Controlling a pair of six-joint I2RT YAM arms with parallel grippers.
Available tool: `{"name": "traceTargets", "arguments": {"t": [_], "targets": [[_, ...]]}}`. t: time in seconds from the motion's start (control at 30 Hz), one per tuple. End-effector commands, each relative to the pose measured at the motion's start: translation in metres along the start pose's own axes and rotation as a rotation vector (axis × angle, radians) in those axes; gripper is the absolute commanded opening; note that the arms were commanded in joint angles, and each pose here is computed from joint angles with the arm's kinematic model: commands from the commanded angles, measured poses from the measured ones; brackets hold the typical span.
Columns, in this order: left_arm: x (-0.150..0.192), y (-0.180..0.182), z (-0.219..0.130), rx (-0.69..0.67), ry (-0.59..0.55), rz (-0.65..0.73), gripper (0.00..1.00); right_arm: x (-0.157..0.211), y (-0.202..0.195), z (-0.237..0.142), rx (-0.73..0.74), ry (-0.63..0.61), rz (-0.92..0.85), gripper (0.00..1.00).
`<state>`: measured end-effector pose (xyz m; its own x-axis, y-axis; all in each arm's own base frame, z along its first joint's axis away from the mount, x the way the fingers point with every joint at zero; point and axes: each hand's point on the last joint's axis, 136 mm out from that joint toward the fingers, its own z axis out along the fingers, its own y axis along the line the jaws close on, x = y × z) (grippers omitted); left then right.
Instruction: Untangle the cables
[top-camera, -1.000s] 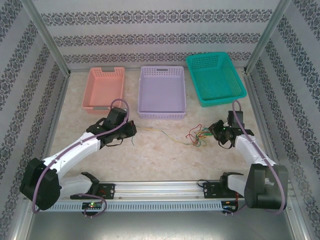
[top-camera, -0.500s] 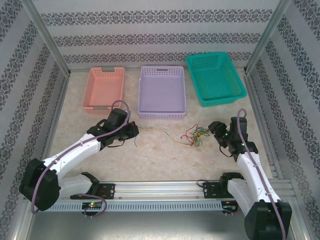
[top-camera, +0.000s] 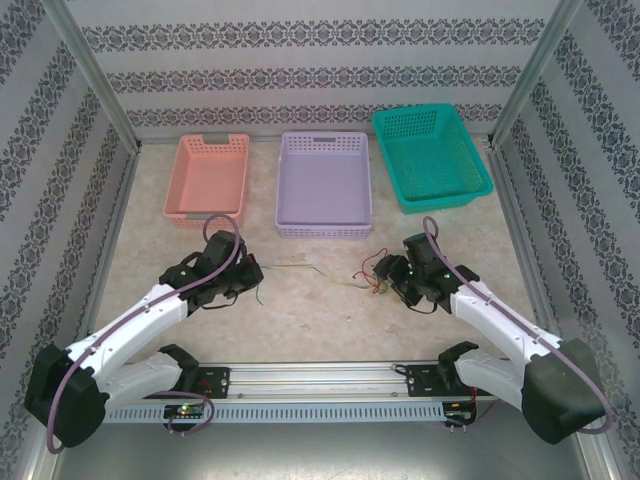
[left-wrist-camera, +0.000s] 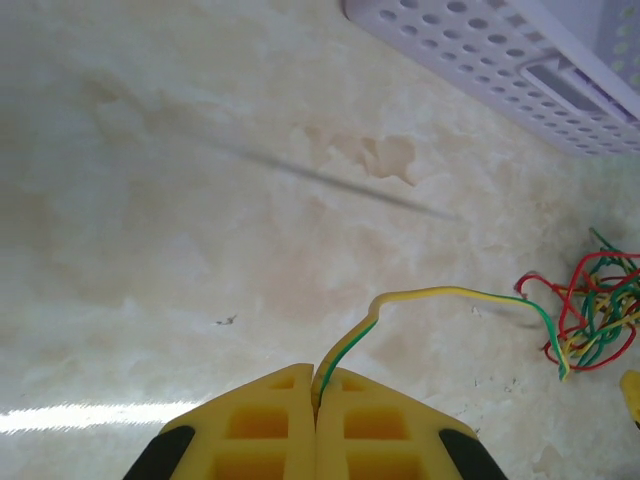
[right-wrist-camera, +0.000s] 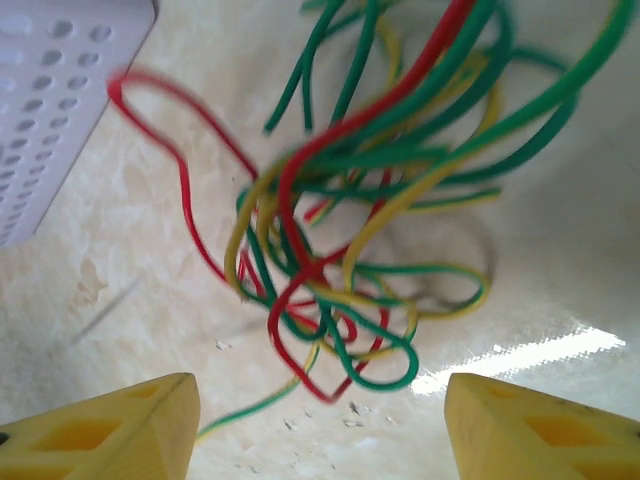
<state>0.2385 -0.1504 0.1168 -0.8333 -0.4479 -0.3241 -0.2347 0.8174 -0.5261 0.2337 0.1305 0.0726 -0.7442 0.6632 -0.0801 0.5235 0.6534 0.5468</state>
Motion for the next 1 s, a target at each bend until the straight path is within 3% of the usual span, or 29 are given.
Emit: {"name": "traceTargets", "arguments": {"t": [0.0, 0.17, 0.33, 0.53, 0.63, 0.8, 0.9, 0.97], "targets": [[-0.009, -0.003, -0.018, -0.033, -0.031, -0.046, 0.00, -0.018, -0.007, -0.006, 0.085, -0.055, 0.005, 0.62], [-0.011, -0.011, -0.020, -0.038, -0.011, -0.039, 0.00, -0.034, 0.002, 0.015, 0.104, 0.049, 0.025, 0.54], [-0.007, -0.016, -0.013, -0.022, 0.028, -0.025, 0.00, -0.018, 0.029, 0.025, 0.099, 0.079, -0.002, 0.63], [-0.003, -0.020, -0.005, -0.013, 0.067, -0.006, 0.00, 0.004, 0.027, 0.041, 0.151, 0.110, 0.023, 0.62], [-0.006, -0.023, -0.009, -0.017, 0.061, 0.002, 0.00, 0.000, 0.013, 0.047, 0.219, 0.119, 0.029, 0.49], [-0.016, -0.014, -0.025, -0.111, 0.029, 0.042, 0.00, -0.026, -0.002, 0.039, 0.245, 0.064, 0.036, 0.13], [-0.024, 0.003, -0.037, -0.222, 0.000, 0.053, 0.00, -0.045, -0.008, 0.028, 0.245, 0.037, 0.043, 0.01], [-0.029, 0.019, -0.044, -0.314, -0.010, 0.044, 0.00, -0.058, -0.013, 0.018, 0.247, 0.009, 0.054, 0.00]]}}
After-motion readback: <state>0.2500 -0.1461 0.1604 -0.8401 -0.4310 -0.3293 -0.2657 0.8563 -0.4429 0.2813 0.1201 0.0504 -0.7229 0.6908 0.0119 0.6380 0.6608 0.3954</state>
